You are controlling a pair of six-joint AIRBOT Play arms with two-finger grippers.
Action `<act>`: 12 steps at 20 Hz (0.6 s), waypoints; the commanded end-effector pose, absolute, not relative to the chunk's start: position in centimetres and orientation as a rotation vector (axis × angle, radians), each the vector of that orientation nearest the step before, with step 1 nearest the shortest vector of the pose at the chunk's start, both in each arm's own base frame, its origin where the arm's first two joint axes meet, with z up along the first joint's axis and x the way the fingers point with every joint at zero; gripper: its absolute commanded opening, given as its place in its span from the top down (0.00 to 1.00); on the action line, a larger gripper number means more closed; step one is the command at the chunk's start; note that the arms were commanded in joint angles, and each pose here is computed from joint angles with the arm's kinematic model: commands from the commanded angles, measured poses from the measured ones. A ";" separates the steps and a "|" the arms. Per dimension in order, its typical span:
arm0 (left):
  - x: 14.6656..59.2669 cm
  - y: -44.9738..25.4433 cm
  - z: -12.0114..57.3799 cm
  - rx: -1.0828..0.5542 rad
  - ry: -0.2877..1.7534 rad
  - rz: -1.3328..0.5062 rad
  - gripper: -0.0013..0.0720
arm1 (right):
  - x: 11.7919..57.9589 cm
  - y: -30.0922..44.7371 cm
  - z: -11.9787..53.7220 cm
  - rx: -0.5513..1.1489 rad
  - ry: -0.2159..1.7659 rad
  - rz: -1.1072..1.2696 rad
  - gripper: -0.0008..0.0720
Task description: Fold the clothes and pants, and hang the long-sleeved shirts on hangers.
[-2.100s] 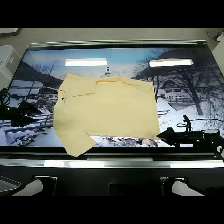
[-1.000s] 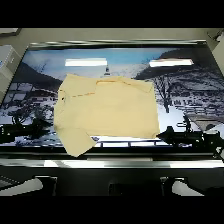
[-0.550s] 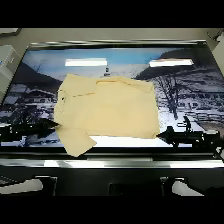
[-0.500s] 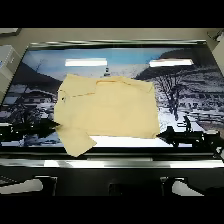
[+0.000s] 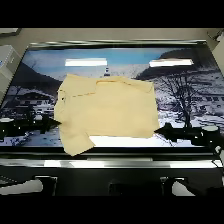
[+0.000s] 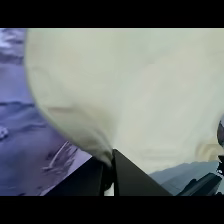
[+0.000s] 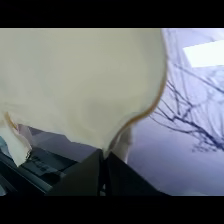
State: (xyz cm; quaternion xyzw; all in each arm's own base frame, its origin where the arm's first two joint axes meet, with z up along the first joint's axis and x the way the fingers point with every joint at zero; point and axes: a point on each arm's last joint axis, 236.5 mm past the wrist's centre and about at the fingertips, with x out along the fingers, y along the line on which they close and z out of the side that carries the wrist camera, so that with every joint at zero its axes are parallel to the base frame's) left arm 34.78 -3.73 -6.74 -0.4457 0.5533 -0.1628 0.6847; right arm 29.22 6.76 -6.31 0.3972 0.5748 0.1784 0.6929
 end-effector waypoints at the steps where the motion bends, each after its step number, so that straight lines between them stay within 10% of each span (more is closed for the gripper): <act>1: 38.5 -5.2 -1.2 -0.942 1.155 -0.452 0.96 | 34.8 10.2 -2.8 0.685 1.157 0.415 0.96; 7: 48.7 -6.1 18.0 -0.618 0.793 -0.496 0.96 | 50.2 6.4 17.2 0.374 0.587 0.093 0.96; 12: 45.8 -5.6 40.3 -0.343 0.356 -0.512 0.96 | 48.5 4.0 37.2 0.238 0.263 0.076 0.96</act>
